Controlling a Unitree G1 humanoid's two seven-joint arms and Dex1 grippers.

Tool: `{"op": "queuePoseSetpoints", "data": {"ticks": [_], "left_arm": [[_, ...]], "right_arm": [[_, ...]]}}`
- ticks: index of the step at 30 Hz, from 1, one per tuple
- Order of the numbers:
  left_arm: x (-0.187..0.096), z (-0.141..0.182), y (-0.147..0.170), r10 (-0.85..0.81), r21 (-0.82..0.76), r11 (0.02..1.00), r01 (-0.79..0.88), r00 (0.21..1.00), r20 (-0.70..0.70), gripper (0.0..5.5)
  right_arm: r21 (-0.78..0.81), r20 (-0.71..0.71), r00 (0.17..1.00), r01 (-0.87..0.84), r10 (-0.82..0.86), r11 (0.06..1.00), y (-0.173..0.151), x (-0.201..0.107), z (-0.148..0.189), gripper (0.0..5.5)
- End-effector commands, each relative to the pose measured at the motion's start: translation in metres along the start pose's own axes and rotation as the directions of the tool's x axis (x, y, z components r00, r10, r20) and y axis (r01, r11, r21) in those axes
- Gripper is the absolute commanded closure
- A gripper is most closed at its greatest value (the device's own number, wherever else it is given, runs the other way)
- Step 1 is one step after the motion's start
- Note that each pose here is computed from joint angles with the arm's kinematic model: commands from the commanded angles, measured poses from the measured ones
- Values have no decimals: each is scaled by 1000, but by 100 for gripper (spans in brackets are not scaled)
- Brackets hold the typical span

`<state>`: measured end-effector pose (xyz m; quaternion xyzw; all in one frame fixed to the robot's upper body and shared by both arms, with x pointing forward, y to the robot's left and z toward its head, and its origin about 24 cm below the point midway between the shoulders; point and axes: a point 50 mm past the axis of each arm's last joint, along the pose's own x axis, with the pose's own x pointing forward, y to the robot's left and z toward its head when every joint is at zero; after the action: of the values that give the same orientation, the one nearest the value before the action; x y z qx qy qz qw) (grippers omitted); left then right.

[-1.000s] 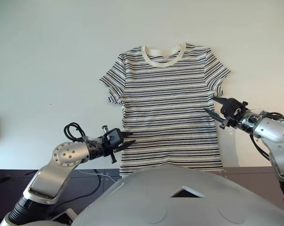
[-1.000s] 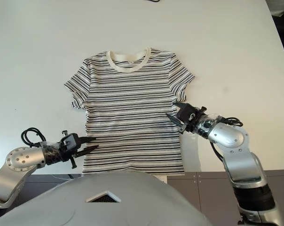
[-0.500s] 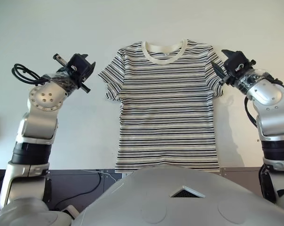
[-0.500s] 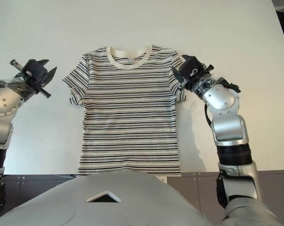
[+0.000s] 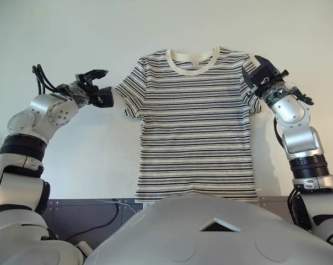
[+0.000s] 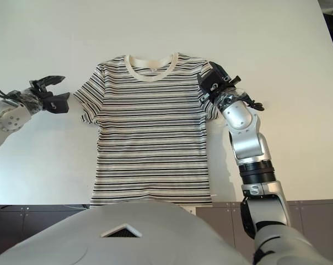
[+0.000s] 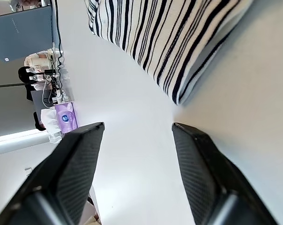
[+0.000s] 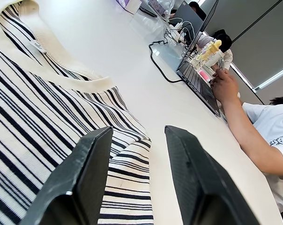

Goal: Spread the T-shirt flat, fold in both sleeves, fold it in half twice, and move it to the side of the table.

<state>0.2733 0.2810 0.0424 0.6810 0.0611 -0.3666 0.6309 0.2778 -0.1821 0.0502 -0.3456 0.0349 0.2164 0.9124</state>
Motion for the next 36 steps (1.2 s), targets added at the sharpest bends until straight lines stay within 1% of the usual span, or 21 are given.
{"op": "queuePoseSetpoints", "data": {"ticks": [1,4,6,13,18,20,23,26,27,29,32,34,36], "left_arm": [[2,9,-10,-100,39,994,98,993,64,273],[8,16,-14,-95,9,996,94,992,88,273],[10,15,-15,-95,12,996,94,992,80,273],[14,2,-21,-132,37,991,131,991,0,273],[21,13,-17,-69,18,998,68,994,82,273],[20,6,-16,-60,25,998,60,998,22,273],[16,-15,-20,-91,81,992,100,990,-109,273],[23,-19,-8,-57,140,987,76,989,-134,273],[26,-18,-4,-50,158,985,69,992,-119,273],[31,-5,-1,-65,173,983,65,998,-6,273],[33,12,-8,-144,247,963,105,979,143,273],[31,14,-7,-193,289,948,135,964,183,273],[24,10,-7,-249,318,930,182,951,184,273]], "right_arm": [[-5,-2,1000,7,-7,1000,0,1,0,343],[-6,-3,1000,-6,6,1000,4,3,0,343],[-8,-7,1000,-10,10,1000,4,3,-1,343],[-4,-10,1000,-13,13,1000,9,6,-1,343],[4,-11,1000,-9,9,1000,13,8,-1,343],[7,-16,1000,-4,5,1000,13,7,-3,343],[8,-25,1000,-7,7,1000,16,6,-5,343],[9,-25,1000,-8,8,1000,17,7,-5,343],[10,-24,1000,-7,8,1000,18,8,-5,343],[9,-20,1000,-9,9,1000,18,10,-4,343],[12,-19,1000,-6,6,1000,18,10,-5,343],[13,-22,1000,-6,6,1000,18,8,-6,343],[15,-25,1000,-5,5,1000,19,7,-7,343]]}}
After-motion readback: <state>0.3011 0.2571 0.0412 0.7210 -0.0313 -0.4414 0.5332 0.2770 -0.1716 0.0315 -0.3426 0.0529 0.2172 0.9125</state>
